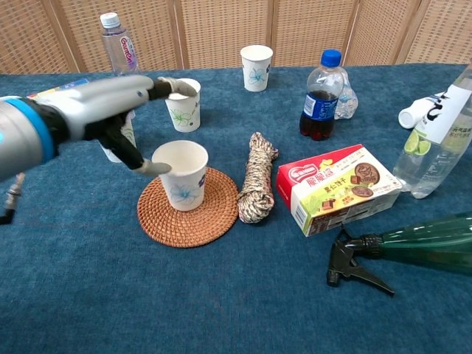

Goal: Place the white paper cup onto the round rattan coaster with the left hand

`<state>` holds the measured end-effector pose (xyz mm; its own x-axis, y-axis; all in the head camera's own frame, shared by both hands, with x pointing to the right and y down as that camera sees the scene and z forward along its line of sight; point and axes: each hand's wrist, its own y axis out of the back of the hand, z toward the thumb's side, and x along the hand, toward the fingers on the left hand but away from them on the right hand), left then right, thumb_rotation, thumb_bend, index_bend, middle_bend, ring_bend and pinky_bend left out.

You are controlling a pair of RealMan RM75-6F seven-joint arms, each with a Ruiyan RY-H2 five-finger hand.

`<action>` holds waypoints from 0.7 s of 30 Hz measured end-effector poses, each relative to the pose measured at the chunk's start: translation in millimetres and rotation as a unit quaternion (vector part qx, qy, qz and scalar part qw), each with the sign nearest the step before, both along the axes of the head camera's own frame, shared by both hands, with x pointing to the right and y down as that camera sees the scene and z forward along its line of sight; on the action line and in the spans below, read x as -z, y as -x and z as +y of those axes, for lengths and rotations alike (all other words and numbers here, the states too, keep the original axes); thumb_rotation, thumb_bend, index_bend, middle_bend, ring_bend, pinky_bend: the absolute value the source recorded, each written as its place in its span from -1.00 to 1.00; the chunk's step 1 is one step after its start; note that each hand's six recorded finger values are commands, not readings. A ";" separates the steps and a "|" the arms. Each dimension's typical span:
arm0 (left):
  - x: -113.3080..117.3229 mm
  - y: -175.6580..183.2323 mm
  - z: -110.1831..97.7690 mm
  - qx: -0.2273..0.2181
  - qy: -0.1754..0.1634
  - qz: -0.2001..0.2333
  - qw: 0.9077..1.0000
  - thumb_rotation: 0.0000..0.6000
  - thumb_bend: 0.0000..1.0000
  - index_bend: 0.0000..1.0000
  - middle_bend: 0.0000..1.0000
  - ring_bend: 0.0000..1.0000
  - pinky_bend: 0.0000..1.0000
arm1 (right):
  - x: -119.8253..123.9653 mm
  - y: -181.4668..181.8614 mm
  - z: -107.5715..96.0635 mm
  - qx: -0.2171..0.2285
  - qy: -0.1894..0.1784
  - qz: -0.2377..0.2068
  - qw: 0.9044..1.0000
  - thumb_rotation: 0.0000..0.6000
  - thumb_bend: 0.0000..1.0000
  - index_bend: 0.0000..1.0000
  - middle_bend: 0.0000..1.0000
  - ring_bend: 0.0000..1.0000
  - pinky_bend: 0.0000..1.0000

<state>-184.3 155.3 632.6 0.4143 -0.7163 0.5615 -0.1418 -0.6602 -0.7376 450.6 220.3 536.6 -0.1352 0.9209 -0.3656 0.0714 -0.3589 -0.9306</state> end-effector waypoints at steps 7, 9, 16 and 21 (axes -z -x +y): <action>42.8 37.7 0.5 -0.017 -0.045 0.002 0.999 1.00 -0.38 -1.00 -1.00 -1.00 -1.00 | -2.8 3.4 1.8 0.007 0.005 0.005 1.000 1.00 -0.99 -1.00 -1.00 -1.00 -0.85; 52.9 48.6 1.4 -0.018 -0.059 0.003 0.998 1.00 -0.38 -1.00 -1.00 -1.00 -1.00 | -3.9 4.1 2.3 0.008 0.006 0.007 1.000 1.00 -1.00 -1.00 -1.00 -1.00 -0.85; 83.4 100.8 14.8 -0.008 -0.113 -0.017 0.993 1.00 -0.38 -1.00 -1.00 -1.00 -1.00 | -6.0 5.5 3.1 0.010 0.007 0.012 1.000 1.00 -1.00 -1.00 -1.00 -1.00 -0.85; 94.8 137.5 32.1 0.005 -0.144 -0.042 0.989 1.00 -0.38 -1.00 -1.00 -1.00 -1.00 | -7.9 7.9 3.2 0.014 0.010 0.015 1.000 1.00 -0.99 -1.00 -1.00 -1.00 -0.85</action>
<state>-321.8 187.4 537.8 0.3681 -0.8549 0.3657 -0.0777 -0.4202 -0.9041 442.8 223.5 544.4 -0.1199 0.9174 -0.3795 0.0336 -0.3783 -0.9251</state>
